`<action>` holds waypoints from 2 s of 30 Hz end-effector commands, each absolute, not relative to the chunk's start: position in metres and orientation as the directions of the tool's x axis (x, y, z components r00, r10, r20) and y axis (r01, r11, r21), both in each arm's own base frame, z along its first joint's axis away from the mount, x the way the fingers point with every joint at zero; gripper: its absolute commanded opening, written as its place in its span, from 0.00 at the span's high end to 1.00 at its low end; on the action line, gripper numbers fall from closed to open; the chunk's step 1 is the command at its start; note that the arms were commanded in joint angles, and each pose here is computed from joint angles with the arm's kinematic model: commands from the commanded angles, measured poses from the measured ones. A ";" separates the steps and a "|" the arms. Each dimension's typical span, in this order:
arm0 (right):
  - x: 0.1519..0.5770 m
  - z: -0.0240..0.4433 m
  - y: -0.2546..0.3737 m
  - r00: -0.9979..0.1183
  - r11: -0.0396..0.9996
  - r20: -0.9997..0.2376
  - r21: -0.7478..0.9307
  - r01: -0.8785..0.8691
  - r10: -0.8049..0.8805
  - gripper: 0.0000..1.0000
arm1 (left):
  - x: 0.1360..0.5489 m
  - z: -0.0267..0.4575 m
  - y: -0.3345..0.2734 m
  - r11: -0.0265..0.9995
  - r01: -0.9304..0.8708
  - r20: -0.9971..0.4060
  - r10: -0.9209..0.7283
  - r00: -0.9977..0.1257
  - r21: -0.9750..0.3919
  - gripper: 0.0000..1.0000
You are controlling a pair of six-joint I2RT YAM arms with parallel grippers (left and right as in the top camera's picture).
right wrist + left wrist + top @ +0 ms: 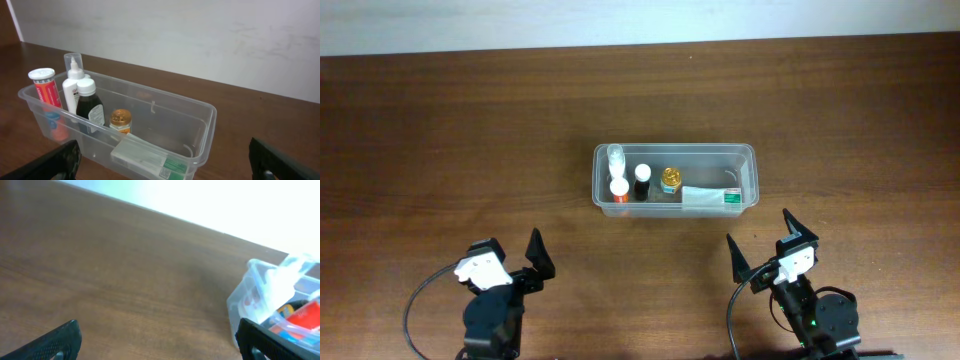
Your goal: Pack container
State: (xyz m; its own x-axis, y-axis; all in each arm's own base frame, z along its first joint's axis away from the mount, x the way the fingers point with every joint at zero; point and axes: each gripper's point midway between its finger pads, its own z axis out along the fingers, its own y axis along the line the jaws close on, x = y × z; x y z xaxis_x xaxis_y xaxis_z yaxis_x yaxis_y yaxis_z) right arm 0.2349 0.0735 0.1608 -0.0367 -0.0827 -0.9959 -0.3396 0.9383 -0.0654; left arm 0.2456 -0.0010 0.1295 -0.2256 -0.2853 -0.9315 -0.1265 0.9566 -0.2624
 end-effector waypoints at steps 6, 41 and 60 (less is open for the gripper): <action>0.236 0.159 0.071 -0.045 0.944 -0.996 -0.054 -0.324 -0.072 0.01 | 0.247 0.139 -0.012 0.998 -0.004 -0.982 -0.061 -0.181 -0.062 0.01; 0.236 0.159 0.071 -0.045 0.944 -0.996 -0.054 -0.324 -0.073 0.02 | 0.244 0.159 -0.001 0.999 -0.026 -0.995 0.031 -0.091 0.033 0.01; 0.236 0.159 0.071 -0.045 0.944 -0.996 -0.054 -0.324 -0.072 0.02 | 0.244 0.159 -0.001 0.999 -0.026 -0.995 0.031 -0.091 0.033 0.00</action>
State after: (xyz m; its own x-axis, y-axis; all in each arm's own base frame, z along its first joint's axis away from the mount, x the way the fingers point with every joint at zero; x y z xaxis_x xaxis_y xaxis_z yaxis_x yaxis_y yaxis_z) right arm 0.2349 0.0734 0.1609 -0.0364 -0.0826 -0.9959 -0.3393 0.9384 -0.0655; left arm 0.2437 0.0002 0.1610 -0.0941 0.0128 -0.9955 -0.0360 0.9992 0.0162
